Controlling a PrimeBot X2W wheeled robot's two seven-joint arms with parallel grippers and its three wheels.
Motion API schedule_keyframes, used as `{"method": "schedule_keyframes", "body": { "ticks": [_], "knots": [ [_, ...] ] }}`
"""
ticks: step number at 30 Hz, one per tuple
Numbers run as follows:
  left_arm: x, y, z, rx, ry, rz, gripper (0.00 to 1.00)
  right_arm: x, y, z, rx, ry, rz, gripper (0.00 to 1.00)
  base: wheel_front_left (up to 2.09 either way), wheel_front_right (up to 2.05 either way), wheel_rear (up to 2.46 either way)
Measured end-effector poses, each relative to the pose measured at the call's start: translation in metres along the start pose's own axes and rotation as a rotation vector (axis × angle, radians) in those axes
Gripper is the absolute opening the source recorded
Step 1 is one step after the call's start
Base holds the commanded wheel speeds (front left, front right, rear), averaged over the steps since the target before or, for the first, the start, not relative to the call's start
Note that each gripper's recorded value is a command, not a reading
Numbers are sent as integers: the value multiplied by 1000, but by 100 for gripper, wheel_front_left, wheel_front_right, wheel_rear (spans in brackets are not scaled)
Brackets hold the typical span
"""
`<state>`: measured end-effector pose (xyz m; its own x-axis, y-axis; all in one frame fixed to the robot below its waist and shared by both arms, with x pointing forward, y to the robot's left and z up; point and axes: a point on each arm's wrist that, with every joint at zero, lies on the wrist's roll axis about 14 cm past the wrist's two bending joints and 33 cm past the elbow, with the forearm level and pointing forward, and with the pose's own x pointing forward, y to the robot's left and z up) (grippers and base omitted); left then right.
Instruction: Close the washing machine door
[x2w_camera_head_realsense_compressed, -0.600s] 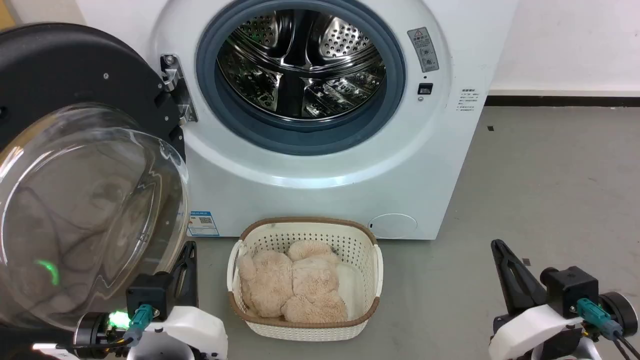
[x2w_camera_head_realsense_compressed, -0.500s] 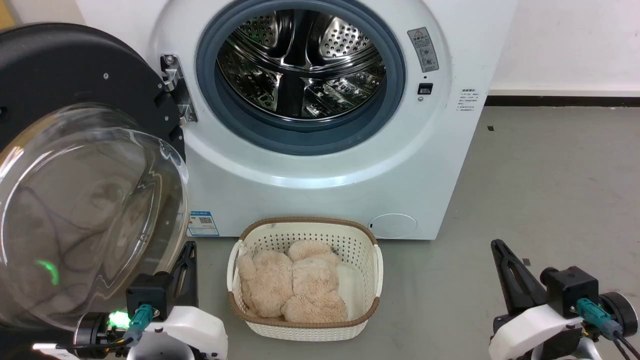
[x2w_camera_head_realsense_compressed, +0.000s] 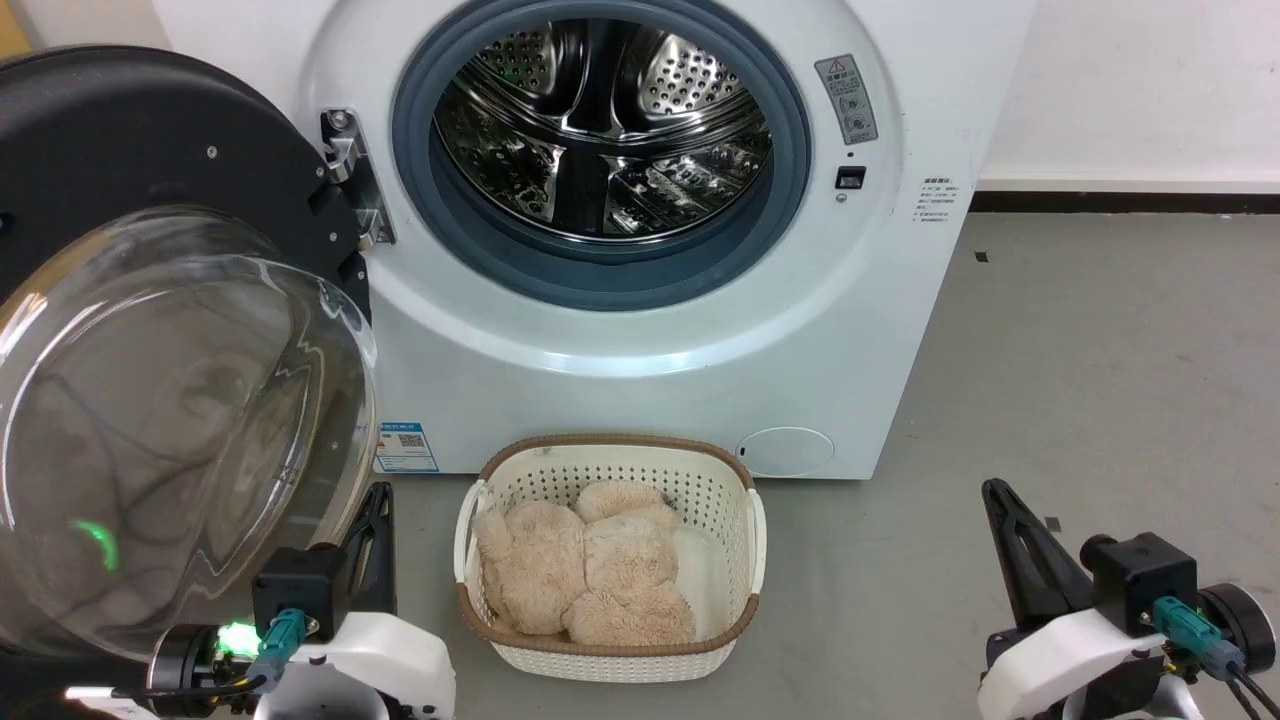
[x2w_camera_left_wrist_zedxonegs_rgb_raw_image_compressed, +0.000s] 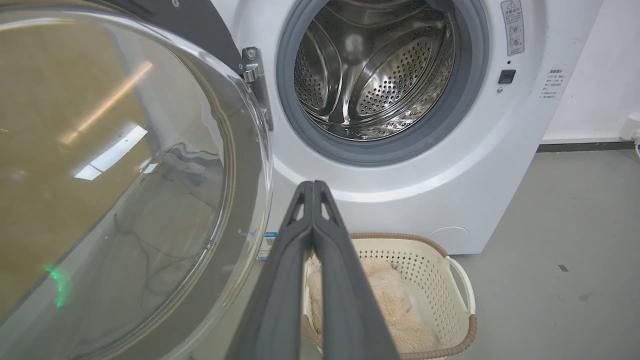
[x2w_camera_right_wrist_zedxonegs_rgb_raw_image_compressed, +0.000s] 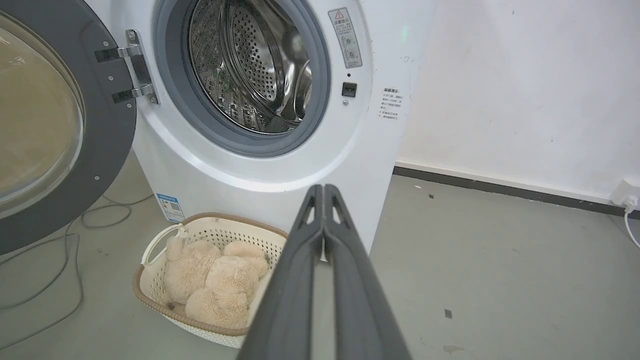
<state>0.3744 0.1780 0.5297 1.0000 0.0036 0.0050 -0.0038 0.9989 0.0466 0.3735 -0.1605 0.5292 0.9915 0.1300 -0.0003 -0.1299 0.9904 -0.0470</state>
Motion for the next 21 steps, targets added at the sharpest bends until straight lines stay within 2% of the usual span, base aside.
{"method": "schedule_keyframes", "body": {
  "ticks": [8,9,21],
  "knots": [
    [0,0,0,0,0,0,0,0,0,0,0,0,0,0,0,0,0],
    [0,0,0,0,0,0,100,0,0,0,0,0,1,100,0,0,0],
    [0,0,-1,0,-4,7,100,0,-3,0,11,-8,-7,100,0,0,0]
  ]
}}
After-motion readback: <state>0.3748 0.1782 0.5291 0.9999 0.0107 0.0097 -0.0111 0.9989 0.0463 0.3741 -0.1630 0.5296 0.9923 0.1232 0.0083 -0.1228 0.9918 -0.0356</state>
